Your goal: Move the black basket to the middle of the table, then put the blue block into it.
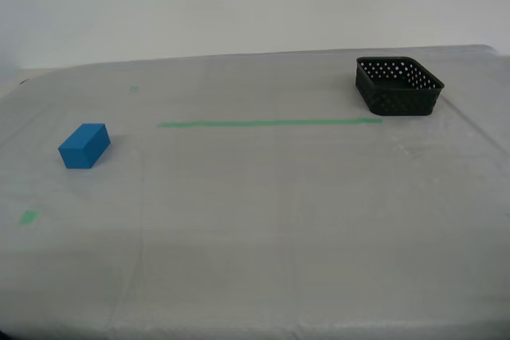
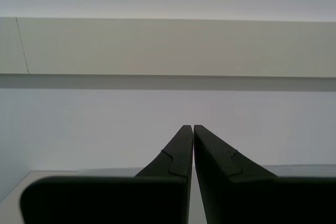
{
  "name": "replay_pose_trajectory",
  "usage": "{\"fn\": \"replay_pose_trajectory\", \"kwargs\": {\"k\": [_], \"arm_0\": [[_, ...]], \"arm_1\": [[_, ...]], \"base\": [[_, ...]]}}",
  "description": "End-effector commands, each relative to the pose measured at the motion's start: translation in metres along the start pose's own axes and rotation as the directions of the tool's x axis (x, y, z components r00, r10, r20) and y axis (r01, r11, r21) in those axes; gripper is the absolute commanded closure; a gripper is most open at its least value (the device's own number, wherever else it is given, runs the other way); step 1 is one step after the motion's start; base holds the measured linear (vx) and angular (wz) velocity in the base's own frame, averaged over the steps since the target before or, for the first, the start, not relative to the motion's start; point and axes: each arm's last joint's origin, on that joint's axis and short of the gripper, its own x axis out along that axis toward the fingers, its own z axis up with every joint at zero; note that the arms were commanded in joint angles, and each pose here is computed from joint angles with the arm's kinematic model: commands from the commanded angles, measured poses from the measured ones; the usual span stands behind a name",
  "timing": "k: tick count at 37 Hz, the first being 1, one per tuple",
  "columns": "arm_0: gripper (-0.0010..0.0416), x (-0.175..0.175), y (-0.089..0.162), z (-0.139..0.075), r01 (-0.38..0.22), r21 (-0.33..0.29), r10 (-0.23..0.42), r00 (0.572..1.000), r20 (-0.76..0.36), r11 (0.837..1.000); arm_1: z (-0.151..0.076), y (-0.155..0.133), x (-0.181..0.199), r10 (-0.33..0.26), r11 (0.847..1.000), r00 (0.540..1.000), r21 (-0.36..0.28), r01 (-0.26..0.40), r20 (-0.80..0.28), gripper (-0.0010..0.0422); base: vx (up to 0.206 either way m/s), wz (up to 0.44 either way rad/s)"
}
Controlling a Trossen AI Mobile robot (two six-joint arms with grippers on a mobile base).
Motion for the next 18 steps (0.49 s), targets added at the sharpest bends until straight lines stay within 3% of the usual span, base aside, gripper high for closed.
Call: {"fn": "replay_pose_trajectory", "kwargs": {"k": [1, 5, 18], "arm_0": [[0.0406, 0.005, -0.002, 0.005, -0.002, -0.011, 0.001, 0.999, -0.034, 1.000], [0.0406, 0.007, -0.003, 0.010, -0.002, -0.034, 0.000, 0.998, -0.060, 0.999], [0.0406, -0.010, -0.002, 0.023, -0.003, -0.054, 0.003, 1.000, 0.009, 0.999]], "arm_1": [[0.001, 0.000, 0.000, 0.000, 1.000, 1.000, 0.001, 0.000, 0.005, 0.0412], [0.001, 0.000, 0.000, 0.000, 1.000, 1.000, 0.001, 0.000, 0.005, 0.0412], [0.001, 0.000, 0.000, 0.000, 1.000, 1.000, 0.001, 0.000, 0.005, 0.0412]], "base": [[0.000, 0.000], [0.000, 0.000], [0.000, 0.000]]}}
